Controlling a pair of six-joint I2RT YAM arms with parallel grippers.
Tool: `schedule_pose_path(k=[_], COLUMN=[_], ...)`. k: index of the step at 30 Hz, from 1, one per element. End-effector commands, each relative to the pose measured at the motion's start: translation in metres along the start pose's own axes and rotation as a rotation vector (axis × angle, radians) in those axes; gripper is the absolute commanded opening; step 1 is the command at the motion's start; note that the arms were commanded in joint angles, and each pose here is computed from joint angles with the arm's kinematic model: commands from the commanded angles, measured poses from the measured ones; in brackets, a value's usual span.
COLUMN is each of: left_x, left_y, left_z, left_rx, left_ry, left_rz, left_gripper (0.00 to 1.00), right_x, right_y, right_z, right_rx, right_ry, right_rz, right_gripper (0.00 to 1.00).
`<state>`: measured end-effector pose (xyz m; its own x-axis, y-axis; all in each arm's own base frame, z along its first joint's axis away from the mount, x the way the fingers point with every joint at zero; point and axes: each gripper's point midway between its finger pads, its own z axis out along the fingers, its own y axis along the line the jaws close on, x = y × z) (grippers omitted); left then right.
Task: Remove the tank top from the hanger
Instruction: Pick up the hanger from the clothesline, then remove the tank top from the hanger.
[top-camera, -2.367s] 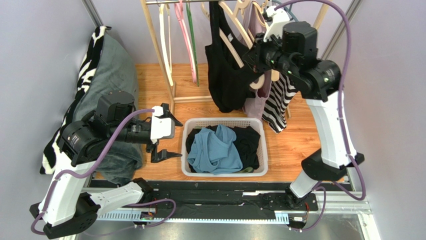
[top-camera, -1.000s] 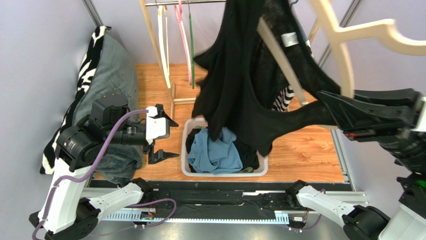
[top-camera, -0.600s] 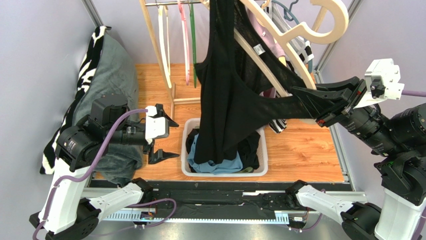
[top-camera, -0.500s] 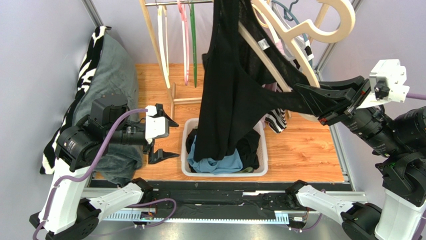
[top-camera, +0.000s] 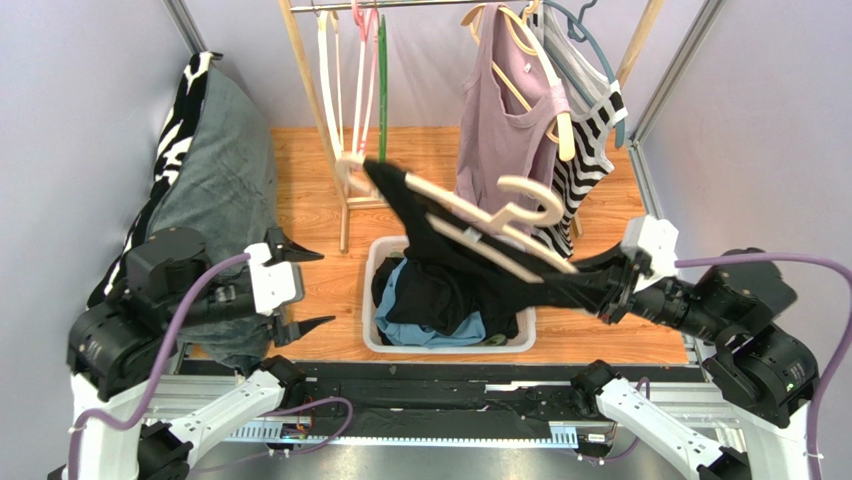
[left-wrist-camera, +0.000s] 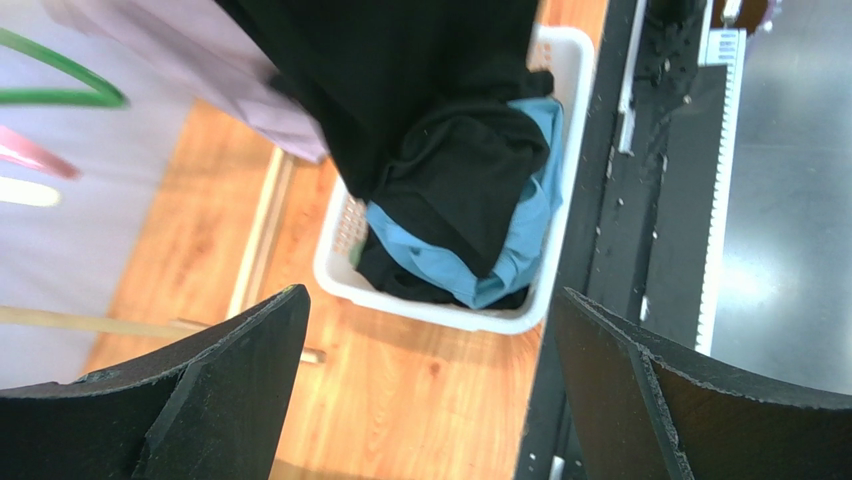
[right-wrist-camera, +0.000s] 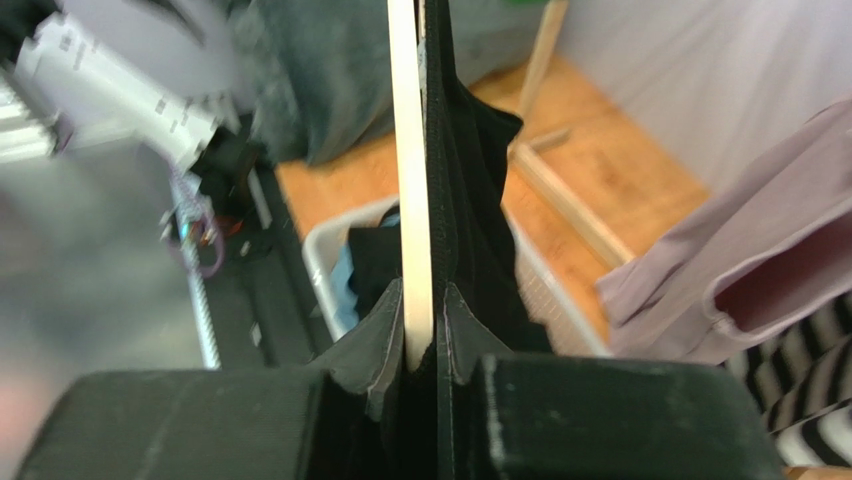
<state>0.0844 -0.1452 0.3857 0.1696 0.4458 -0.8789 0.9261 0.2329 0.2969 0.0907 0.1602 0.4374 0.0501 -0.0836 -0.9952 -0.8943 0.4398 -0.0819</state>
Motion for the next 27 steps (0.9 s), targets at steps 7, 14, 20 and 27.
schedule_pose_path(k=[7,14,20,27], left_x=[-0.069,-0.081,-0.047,-0.035], left_y=[0.008,0.011,0.019,0.021], left_z=[-0.032,-0.007,0.027,0.043], left_rx=[-0.043,0.087,0.159,0.201], left_ry=[-0.172,-0.187,-0.077,-0.036], left_rz=[0.134,0.098,0.050,0.013], left_gripper=[0.99,0.99,0.99,0.99], right_x=[0.044,0.057,0.055,0.060], right_y=[0.029,0.024,0.015,0.019], right_z=[-0.006,0.009,0.021,0.037], right_rx=[-0.187,-0.219,-0.214,-0.284], right_ry=[0.176,0.210,0.176,0.184], right_rz=[0.006,-0.007,-0.087,-0.103], right_gripper=[0.00,0.00,0.00,0.00])
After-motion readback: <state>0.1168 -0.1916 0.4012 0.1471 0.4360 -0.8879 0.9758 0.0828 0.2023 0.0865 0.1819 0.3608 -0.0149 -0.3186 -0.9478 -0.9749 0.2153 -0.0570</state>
